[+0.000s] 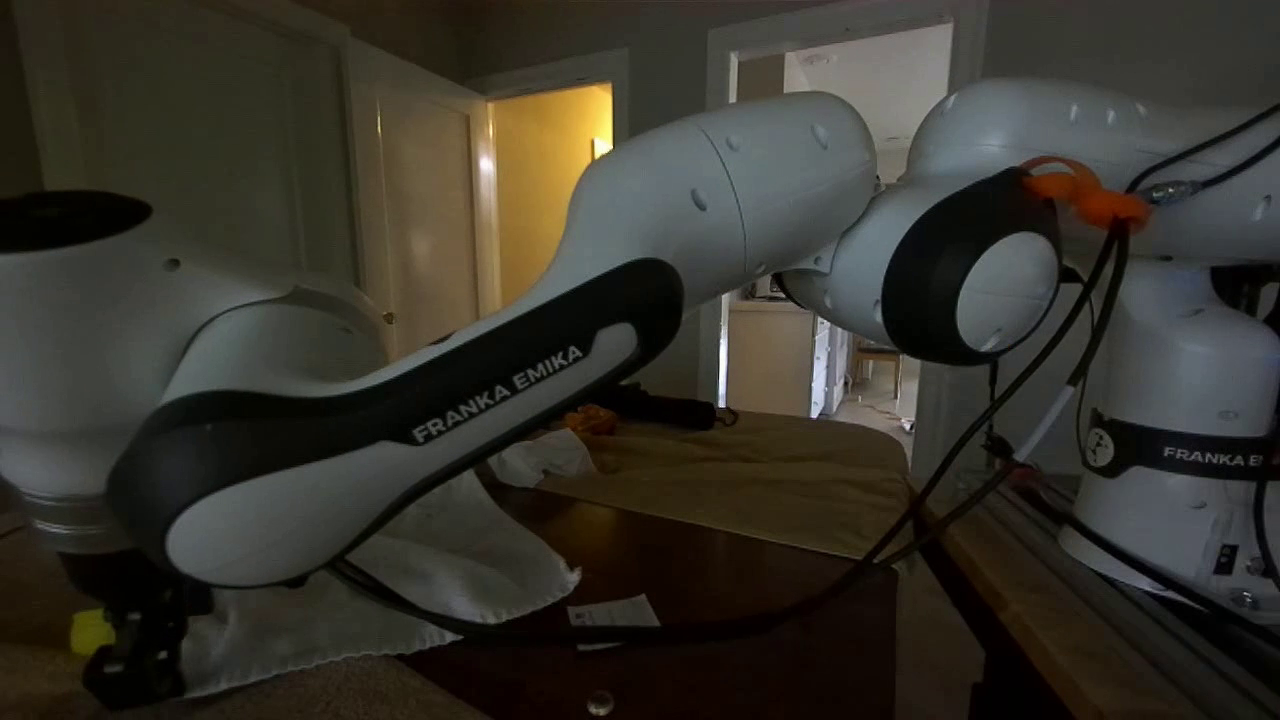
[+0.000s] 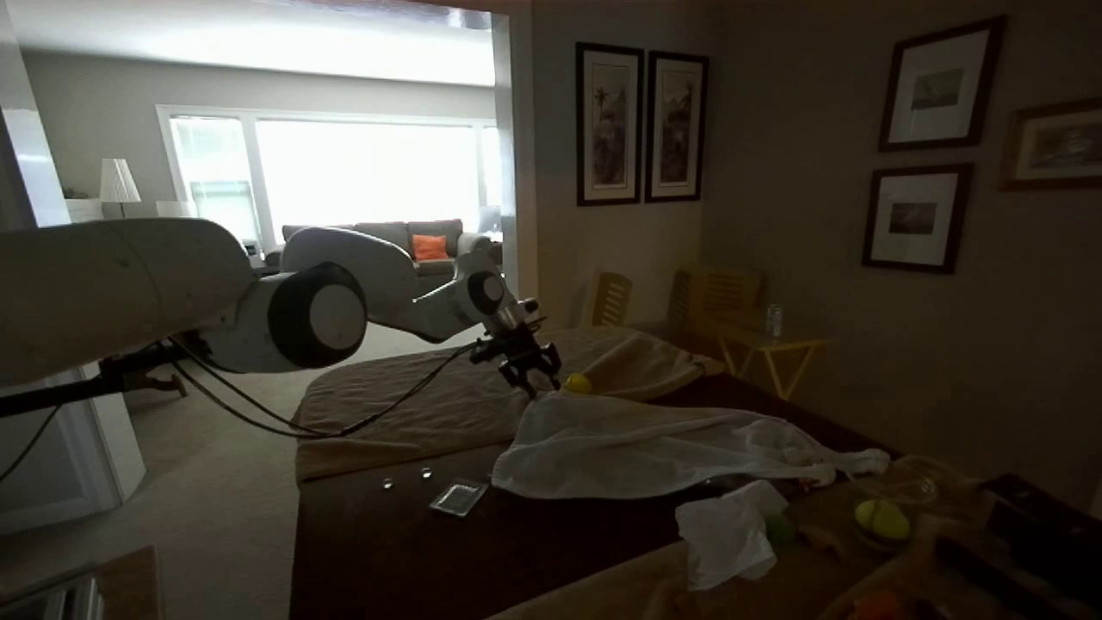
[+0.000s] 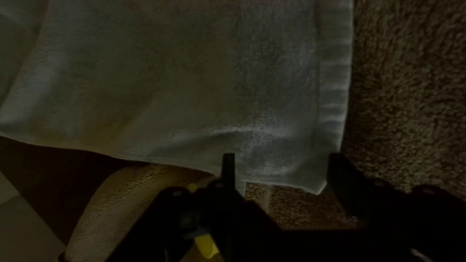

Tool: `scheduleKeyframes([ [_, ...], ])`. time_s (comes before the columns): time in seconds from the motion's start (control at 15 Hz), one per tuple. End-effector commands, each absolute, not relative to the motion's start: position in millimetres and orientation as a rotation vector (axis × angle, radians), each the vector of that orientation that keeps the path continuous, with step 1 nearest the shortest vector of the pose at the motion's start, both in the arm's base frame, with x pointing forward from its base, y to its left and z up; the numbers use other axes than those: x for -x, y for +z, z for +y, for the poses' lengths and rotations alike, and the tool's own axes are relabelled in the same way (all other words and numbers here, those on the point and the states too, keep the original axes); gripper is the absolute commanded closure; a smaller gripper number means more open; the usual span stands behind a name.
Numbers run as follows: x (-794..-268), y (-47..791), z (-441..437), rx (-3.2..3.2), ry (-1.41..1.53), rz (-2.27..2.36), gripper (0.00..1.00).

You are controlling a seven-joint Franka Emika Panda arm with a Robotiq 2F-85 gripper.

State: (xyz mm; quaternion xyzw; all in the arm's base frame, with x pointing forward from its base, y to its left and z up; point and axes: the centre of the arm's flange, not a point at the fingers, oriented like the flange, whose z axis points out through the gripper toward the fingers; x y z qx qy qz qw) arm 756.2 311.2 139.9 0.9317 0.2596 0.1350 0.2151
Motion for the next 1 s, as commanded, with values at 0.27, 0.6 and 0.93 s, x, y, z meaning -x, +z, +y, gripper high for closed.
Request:
scheduleKeyframes([
  [0.27, -790.1, 130.8, 320.0, -2.579, 0.355, 0.723, 0.91],
  [0.6, -788.0, 137.5, 325.1, -2.573, 0.355, 0.728, 0.41],
  [0.93, -788.9, 131.7, 335.2, -2.571, 0.339, 0.750, 0.05],
])
